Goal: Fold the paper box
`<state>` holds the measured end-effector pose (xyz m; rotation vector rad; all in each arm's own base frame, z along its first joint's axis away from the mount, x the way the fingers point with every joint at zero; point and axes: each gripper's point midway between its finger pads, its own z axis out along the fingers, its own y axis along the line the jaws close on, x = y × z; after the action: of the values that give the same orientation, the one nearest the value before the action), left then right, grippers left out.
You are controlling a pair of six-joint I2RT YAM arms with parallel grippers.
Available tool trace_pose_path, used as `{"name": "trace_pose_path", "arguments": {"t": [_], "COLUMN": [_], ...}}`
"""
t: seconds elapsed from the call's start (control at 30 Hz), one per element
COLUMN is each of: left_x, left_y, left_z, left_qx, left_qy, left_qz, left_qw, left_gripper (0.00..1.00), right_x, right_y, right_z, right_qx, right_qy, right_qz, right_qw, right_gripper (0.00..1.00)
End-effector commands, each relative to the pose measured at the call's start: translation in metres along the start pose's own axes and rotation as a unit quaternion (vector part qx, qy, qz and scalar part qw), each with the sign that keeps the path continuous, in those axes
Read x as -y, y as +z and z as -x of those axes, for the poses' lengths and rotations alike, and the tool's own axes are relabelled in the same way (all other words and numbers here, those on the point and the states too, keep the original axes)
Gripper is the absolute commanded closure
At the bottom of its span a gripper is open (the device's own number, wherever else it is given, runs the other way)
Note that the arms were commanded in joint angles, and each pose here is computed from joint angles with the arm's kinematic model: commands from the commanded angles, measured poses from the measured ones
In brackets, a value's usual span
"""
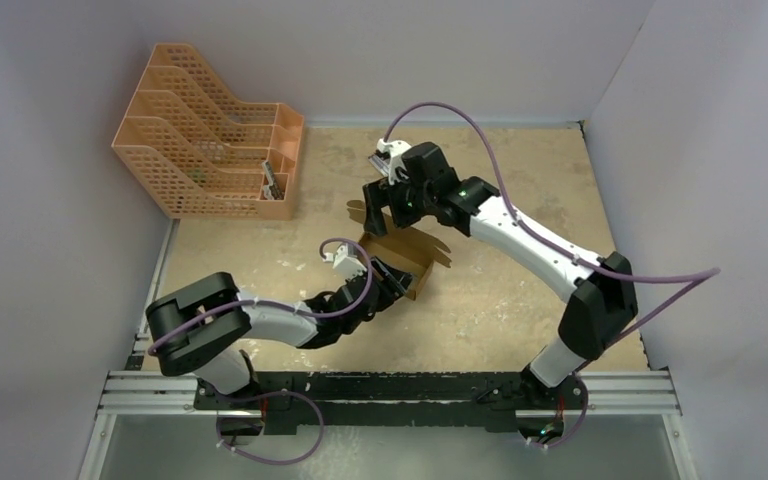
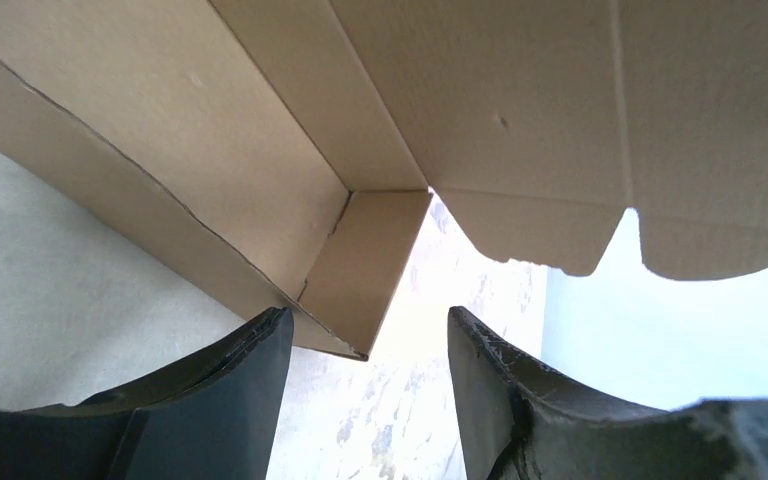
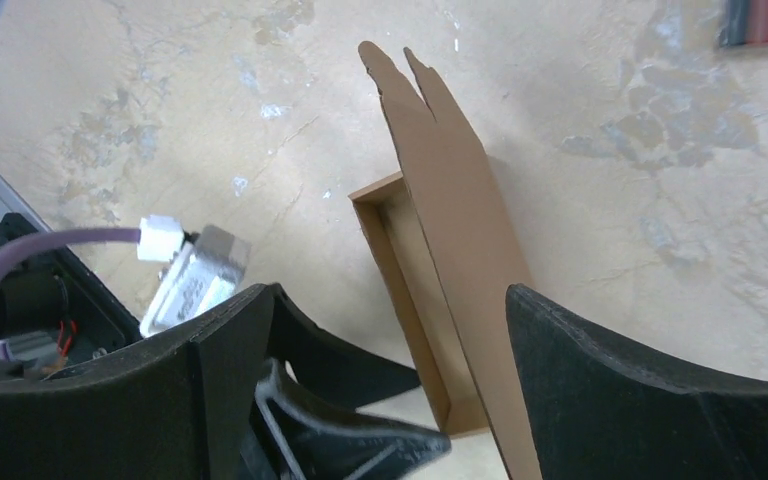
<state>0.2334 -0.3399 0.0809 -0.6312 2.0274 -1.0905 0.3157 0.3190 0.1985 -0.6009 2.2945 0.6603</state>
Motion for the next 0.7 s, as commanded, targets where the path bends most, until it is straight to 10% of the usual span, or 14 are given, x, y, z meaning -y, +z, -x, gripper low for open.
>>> {"name": "trace_pose_path", "arguments": {"t": [0.0,0.37,0.67], "left_x": [0.017,0.004,-0.009], "left_y": [-0.012,-0.080,-0.068], "left_z": [0.029,0.137,0.210], "left_qx": [0.052,0.038,-0.039], "left_qy": [0.013,0.260,0.441], "left_qz": [-0.005,0.111,0.165], "left_qw": [0.999,0.958,0.881], "left_gripper": [0.42,0.37,0.28], "right_x": [-0.002,0.030,0.048], "right_y": [-0.056,-0.109,-0.117], "right_z": [0.030,-0.019,-0.070], "right_qx": [0.069,0.014,-0.022], "right_qy": [-0.054,-0.099,-0.079], "right_qz": [-0.013,-0.090,-0.116], "right_qw": [0.996,0.991,0.990], "right_gripper": [0.10,0.10,0.13]}}
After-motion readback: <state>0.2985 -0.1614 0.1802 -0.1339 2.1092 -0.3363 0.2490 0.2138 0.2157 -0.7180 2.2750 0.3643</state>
